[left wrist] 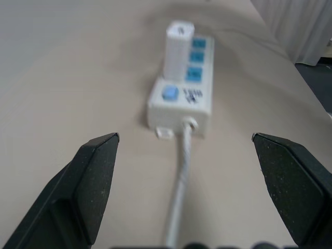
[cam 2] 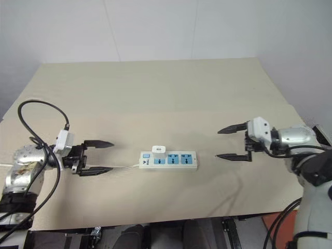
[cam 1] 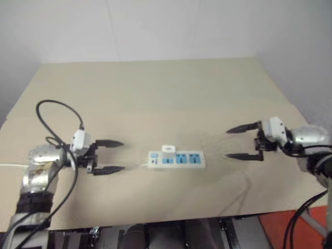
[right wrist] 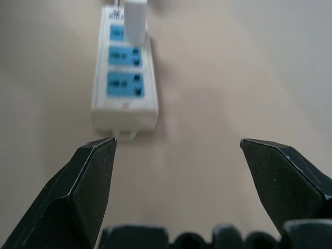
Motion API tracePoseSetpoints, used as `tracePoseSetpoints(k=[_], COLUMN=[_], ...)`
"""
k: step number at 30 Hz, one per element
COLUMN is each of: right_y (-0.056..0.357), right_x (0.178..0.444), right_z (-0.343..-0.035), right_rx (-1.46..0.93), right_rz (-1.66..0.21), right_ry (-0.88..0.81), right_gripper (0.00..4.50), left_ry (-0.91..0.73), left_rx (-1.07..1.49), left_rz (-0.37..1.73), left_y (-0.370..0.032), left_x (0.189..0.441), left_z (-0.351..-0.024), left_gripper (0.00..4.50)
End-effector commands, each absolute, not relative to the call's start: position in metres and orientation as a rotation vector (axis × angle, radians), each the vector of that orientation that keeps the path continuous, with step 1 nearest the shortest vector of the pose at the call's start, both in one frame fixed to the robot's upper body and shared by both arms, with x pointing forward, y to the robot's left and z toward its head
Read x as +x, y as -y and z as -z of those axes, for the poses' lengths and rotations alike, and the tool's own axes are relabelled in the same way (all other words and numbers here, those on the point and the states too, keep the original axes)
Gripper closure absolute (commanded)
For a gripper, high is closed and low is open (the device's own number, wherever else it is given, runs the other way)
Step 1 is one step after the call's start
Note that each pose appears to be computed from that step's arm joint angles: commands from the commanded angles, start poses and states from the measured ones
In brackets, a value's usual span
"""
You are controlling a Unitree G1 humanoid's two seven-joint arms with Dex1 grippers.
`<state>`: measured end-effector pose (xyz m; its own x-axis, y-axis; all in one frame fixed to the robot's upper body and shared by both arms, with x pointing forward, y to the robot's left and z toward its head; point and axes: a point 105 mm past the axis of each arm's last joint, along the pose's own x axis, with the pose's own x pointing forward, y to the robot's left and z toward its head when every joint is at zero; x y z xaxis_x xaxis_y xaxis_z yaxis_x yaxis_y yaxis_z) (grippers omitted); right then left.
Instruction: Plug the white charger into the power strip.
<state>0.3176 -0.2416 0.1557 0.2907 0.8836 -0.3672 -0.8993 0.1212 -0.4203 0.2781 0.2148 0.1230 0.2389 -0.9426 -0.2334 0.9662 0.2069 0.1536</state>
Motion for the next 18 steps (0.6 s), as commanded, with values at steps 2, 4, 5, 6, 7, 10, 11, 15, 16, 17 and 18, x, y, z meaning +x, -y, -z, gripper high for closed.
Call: tracePoseSetpoints(k=[2,4,5,6,7,10,11,15,16,17,18], right_y=[0.249,0.25,0.251,0.251,0.251,0.25,0.249,0.253,0.253,0.253,0.253], right_x=[0.307,0.305,0.305,0.305,0.305,0.306,0.306,0.303,0.302,0.302,0.302], right_z=[-0.154,-0.153,-0.152,-0.152,-0.152,-0.154,-0.155,-0.151,-0.15,-0.149,-0.149], right_rx=[-0.625,-0.623,-0.625,-0.626,-0.625,-0.615,-0.617,-0.611,-0.608,-0.604,-0.605], right_rz=[-1.356,-1.356,-1.356,-1.356,-1.355,-1.346,-1.339,-1.327,-1.325,-1.323,-1.323], right_ry=[-0.092,-0.1,-0.1,-0.1,-0.097,-0.074,-0.053,-0.053,-0.051,-0.049,-0.046], right_gripper=[0.0,0.0,0.0,0.0,0.0,0.0,0.0,0.0,0.0,0.0,0.0], left_ry=[-0.044,-0.042,-0.041,-0.041,-0.038,-0.03,-0.028,-0.028,-0.025,-0.025,-0.024], left_rx=[0.31,0.307,0.306,0.306,0.3,0.289,0.284,0.272,0.269,0.264,0.255], left_rz=[1.316,1.314,1.313,1.312,1.313,1.312,1.31,1.322,1.326,1.33,1.331], left_y=[-0.216,-0.215,-0.214,-0.214,-0.213,-0.209,-0.208,-0.201,-0.2,-0.198,-0.198], left_x=[0.277,0.277,0.278,0.278,0.278,0.281,0.283,0.285,0.285,0.285,0.286], left_z=[-0.134,-0.133,-0.133,-0.133,-0.133,-0.131,-0.13,-0.125,-0.125,-0.124,-0.123], left_gripper=[0.02,0.02,0.02,0.02,0.02,0.02,0.02,0.02,0.02,0.02,0.02])
